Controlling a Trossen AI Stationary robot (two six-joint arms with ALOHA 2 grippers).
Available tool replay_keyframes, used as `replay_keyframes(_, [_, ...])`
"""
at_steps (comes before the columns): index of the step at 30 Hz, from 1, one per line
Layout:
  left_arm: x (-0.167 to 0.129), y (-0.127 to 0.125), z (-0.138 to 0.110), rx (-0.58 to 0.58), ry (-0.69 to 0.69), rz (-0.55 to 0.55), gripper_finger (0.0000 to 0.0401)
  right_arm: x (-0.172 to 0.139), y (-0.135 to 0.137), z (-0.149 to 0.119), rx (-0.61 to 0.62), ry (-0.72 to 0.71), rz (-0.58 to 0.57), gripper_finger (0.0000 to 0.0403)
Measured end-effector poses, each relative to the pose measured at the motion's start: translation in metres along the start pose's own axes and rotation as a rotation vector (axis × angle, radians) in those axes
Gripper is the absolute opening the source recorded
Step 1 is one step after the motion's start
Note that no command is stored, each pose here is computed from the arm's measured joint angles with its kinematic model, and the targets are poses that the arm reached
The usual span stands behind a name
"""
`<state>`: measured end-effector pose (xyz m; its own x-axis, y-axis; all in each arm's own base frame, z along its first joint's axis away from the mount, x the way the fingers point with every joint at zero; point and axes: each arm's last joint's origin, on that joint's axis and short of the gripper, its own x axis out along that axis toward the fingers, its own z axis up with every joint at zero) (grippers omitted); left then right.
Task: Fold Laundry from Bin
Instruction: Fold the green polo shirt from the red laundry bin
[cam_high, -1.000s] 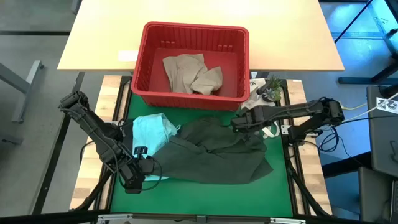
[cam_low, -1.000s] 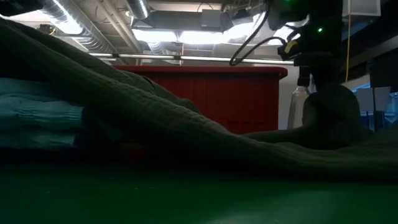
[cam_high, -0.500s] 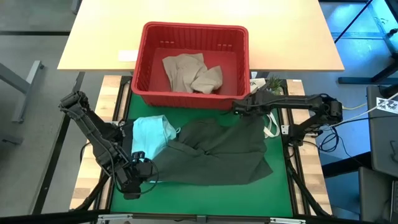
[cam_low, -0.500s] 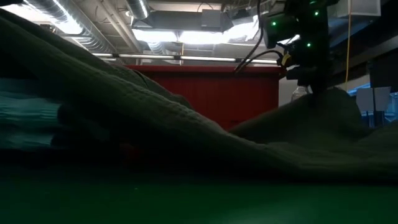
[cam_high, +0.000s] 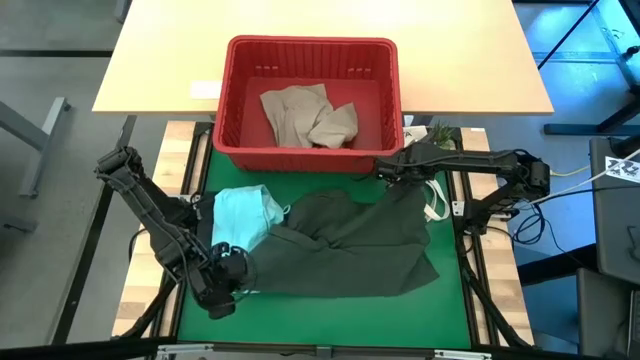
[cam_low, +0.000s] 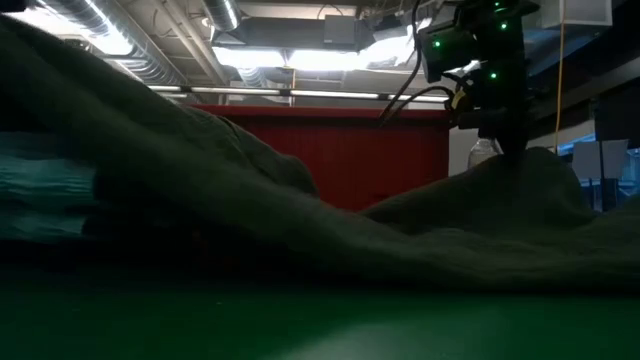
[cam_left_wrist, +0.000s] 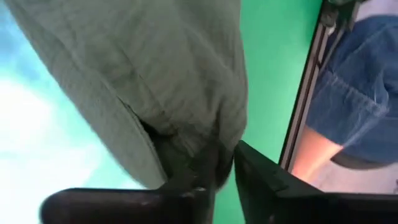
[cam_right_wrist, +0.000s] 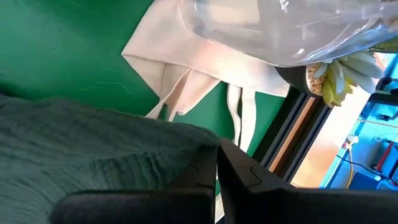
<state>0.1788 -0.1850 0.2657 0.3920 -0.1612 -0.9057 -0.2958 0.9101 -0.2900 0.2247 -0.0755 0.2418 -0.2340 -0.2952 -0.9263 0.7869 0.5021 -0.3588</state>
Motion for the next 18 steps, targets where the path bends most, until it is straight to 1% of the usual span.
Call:
replay_keyframes(4, [0.000,0.001,0.001,-0.030,-0.042,0.018,0.0093,0.000,0.000,0.000,0.000,0.001,0.000,0.0005])
replay_keyframes(7, [0.000,0.000,0.001,-0.057,-0.045,0.016,0.0127,0.000,0.000,0.000,0.000,0.001,0.000,0.0005])
replay_keyframes(11, [0.000,0.000,0.002,-0.035,-0.067,0.022,0.0157,0.000,0.000,0.000,0.000,0.001,0.000,0.0005])
replay_keyframes(14, [0.000,0.002,0.007,-0.018,-0.193,0.080,0.0163,0.000,0.000,0.000,-0.001,0.002,0.000,0.0005])
replay_keyframes(18, [0.000,0.011,0.028,-0.030,-0.384,0.172,0.0159,0.000,0.000,0.000,-0.001,0.001,0.000,0.0005])
